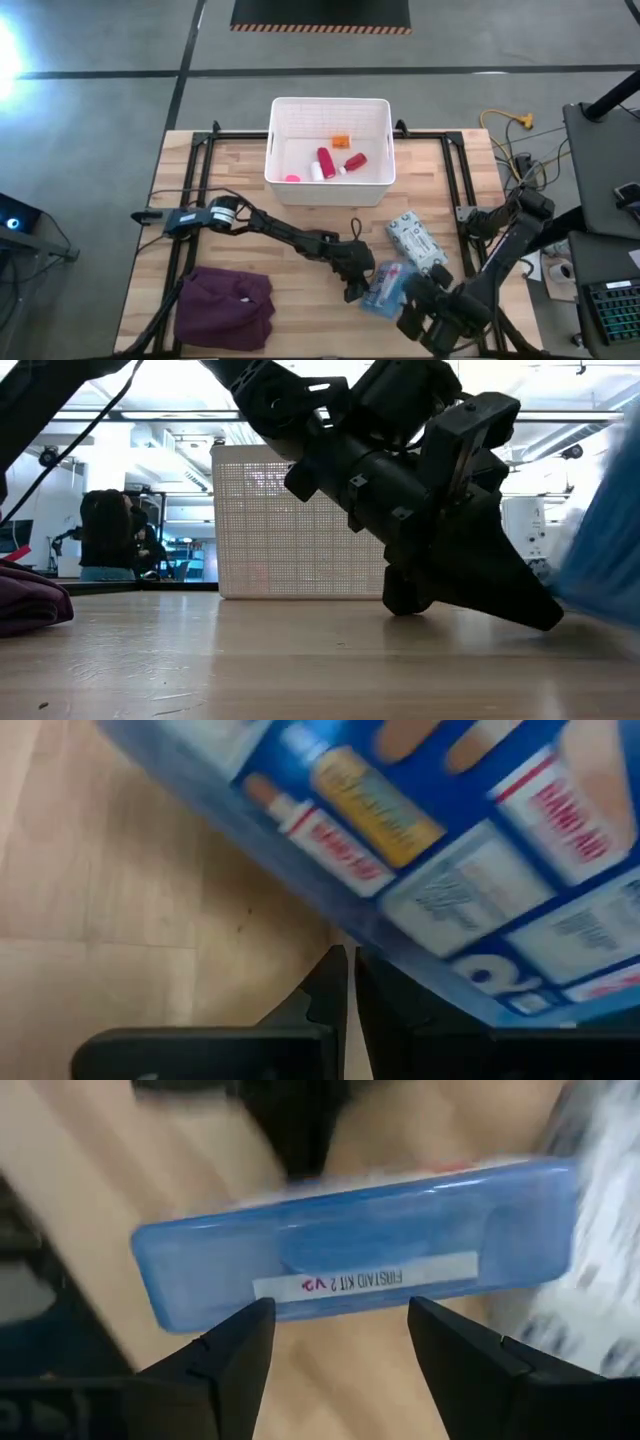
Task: Pick & place medical supplies in basket/bin
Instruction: Put the blue first aid kit box into the white bin
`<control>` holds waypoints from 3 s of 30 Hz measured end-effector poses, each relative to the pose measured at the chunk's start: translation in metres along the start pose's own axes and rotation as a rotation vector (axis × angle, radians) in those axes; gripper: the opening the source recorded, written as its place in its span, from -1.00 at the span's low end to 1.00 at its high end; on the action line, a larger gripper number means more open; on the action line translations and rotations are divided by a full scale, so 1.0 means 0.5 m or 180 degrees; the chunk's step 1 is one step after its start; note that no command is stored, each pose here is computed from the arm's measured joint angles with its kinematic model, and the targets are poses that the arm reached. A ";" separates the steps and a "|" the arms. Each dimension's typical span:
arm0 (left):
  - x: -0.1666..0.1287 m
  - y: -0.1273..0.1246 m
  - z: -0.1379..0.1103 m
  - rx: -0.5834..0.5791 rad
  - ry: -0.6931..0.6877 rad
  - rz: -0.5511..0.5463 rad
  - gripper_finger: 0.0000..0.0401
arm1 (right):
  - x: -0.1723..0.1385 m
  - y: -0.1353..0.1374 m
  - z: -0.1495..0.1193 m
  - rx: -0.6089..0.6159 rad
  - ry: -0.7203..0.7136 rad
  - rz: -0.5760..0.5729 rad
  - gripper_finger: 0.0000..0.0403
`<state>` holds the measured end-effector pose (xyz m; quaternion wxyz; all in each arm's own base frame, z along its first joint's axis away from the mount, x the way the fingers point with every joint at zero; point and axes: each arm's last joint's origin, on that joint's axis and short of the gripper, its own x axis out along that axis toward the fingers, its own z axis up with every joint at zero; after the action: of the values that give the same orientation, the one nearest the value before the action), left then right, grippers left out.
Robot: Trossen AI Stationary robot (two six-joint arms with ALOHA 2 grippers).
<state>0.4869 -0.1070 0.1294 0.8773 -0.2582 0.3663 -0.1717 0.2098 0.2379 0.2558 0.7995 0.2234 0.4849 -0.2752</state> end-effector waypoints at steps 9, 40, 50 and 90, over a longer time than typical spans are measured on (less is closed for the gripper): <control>-0.010 -0.013 0.008 -0.0026 0.0009 -0.0065 -0.96 | 0.008 0.006 0.061 -0.0209 -0.0165 -0.0079 0.11; -0.019 -0.016 0.010 0.0029 0.0028 0.0013 -0.96 | -0.023 -0.127 0.031 0.2568 0.0280 0.0627 0.65; -0.019 -0.016 0.014 0.0042 -0.0058 0.0088 -0.96 | -0.018 -0.136 0.105 0.3070 0.0467 0.0394 0.79; -0.032 -0.053 0.023 0.0097 -0.0414 0.0543 -0.96 | 0.053 -0.129 0.195 0.3331 0.0954 0.0287 0.62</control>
<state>0.4816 -0.1169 0.1603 0.9145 -0.2234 0.3265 -0.0848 0.2409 0.1228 0.2683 0.5147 0.6488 0.3818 -0.4103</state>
